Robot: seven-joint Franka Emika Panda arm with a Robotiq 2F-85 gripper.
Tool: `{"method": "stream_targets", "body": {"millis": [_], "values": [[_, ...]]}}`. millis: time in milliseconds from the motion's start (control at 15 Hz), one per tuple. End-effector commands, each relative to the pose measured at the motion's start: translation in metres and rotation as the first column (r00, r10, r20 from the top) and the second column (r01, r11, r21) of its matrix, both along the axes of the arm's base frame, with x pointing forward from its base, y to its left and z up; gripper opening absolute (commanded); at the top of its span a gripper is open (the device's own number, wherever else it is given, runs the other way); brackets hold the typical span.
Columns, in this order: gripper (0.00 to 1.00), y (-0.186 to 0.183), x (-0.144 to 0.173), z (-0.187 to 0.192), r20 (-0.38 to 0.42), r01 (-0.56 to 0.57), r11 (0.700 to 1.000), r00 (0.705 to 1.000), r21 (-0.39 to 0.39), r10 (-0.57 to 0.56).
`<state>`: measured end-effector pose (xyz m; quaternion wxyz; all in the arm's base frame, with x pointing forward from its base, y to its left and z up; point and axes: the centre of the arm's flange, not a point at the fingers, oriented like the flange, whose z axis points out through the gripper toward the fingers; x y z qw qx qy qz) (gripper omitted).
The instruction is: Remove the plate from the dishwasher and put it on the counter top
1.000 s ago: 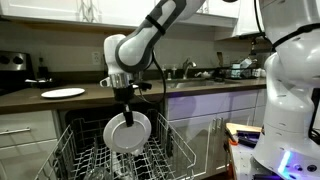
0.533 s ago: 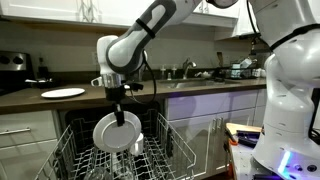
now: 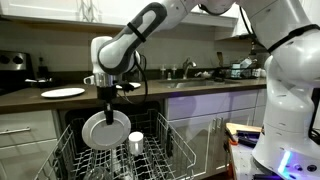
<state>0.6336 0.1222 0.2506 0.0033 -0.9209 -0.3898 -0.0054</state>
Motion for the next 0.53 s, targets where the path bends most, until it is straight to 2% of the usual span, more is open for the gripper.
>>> {"method": "stream_targets", "body": {"millis": [0,467], "values": [[0.05,0.004,0.025,0.003,0.048,0.051,0.998,0.997,0.022,-0.052],[0.05,0.004,0.040,-0.016,0.069,0.100,0.993,0.992,0.056,-0.104]]}}
